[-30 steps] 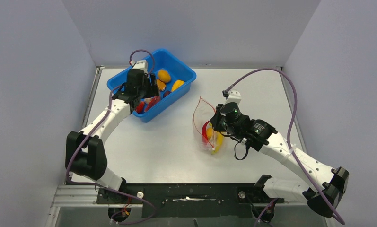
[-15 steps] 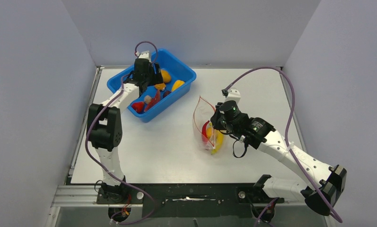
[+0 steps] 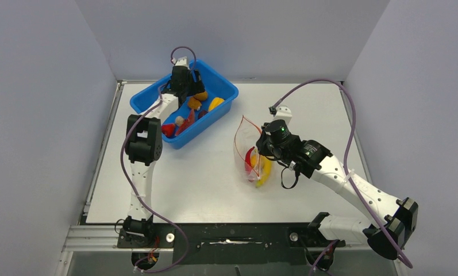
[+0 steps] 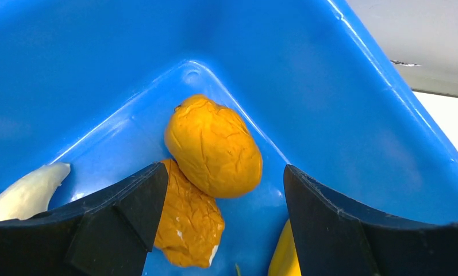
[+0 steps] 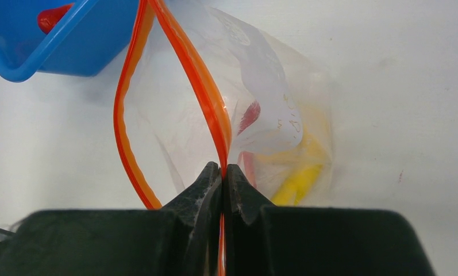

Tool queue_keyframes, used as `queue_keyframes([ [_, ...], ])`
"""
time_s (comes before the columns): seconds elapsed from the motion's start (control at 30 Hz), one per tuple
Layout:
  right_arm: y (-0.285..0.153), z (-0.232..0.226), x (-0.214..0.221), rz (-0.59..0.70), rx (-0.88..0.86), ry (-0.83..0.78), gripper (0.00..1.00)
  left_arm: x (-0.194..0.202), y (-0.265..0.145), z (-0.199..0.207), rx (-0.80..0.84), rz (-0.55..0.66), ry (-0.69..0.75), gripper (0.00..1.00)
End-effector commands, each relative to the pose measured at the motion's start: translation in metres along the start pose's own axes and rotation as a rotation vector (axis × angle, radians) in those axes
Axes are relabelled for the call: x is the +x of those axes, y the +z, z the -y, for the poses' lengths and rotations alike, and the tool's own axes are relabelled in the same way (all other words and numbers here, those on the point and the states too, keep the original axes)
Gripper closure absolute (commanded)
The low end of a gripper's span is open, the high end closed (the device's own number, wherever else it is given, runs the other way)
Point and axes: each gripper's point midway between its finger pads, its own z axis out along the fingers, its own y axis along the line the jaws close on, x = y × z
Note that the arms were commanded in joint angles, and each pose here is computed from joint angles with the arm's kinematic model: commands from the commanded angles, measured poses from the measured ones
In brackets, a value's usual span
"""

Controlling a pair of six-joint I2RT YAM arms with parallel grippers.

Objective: Place the food in the zip-top bag and seal the zipper
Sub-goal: Pick up the fake fruit from the bin.

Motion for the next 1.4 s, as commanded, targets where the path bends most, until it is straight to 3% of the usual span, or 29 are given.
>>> queue_keyframes([
  [0.0, -0.001, -0.005, -0.023, 0.059, -0.003, 0.017, 1.0, -0.031, 0.008, 0.014, 0.047, 0.081, -0.011, 0.27],
  [0.63, 0.001, 0.004, -0.025, 0.067, 0.019, -0.008, 1.0, -0.002, 0.045, -0.002, 0.012, 0.026, -0.044, 0.29],
  [1.0, -0.001, 0.009, -0.028, 0.075, 0.031, -0.016, 1.0, -0.001, 0.042, 0.001, 0.035, 0.01, -0.053, 0.49],
  [1.37, -0.009, 0.008, -0.027, 0.081, 0.008, 0.02, 1.0, -0.019, 0.016, 0.008, 0.052, 0.038, -0.04, 0.56],
])
